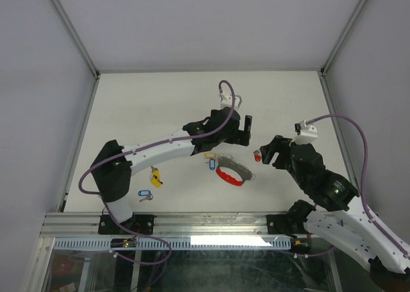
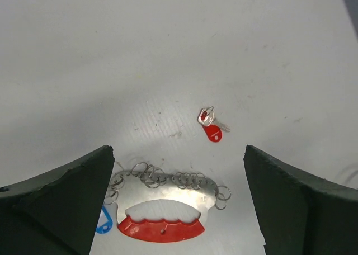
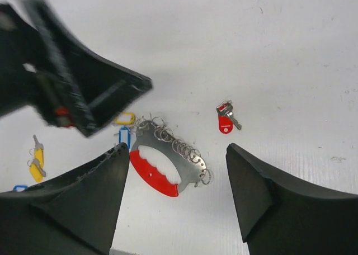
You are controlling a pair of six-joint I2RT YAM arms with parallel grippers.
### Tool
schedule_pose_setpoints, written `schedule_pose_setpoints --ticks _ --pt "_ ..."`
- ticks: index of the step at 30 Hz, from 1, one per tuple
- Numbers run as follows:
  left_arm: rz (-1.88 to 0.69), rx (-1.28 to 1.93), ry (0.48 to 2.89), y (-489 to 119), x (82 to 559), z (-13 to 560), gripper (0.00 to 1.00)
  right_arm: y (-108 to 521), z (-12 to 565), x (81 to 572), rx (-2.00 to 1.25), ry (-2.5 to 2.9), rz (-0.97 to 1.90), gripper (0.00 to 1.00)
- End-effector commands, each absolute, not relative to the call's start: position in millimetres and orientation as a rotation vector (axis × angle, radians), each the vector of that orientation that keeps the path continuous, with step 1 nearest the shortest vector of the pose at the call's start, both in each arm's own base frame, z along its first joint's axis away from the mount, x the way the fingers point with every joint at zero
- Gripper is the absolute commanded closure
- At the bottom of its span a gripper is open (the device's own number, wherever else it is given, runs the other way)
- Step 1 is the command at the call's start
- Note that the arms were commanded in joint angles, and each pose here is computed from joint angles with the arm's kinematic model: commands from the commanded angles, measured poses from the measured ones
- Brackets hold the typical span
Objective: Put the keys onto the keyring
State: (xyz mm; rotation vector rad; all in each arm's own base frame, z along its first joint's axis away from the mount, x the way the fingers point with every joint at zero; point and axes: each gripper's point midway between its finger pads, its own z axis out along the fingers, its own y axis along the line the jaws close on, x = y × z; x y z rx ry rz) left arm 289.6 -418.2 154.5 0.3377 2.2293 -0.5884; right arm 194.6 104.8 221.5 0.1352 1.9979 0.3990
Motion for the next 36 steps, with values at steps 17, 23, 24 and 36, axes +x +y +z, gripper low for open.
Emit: schedule_pose_setpoints --ticks 17,23,24,36 --pt "-0.698 -0.19 1.771 -232.8 283.0 423.9 0.01 184.3 156.2 231.2 0.039 2.187 0.483 0.26" --pt "-0.647 -0.326 1.532 -157.1 256.6 512.7 0.01 184.7 128.8 239.0 0.088 2.228 0.422 0.26" --pt "-0.642 -0.34 1.505 -146.6 251.5 523.1 0.01 183.7 125.2 239.7 0.099 2.234 0.412 0.26" --pt "-0.547 -0.451 1.334 -74.5 222.2 570.4 0.01 175.0 118.1 255.9 0.138 2.229 0.277 0.26"
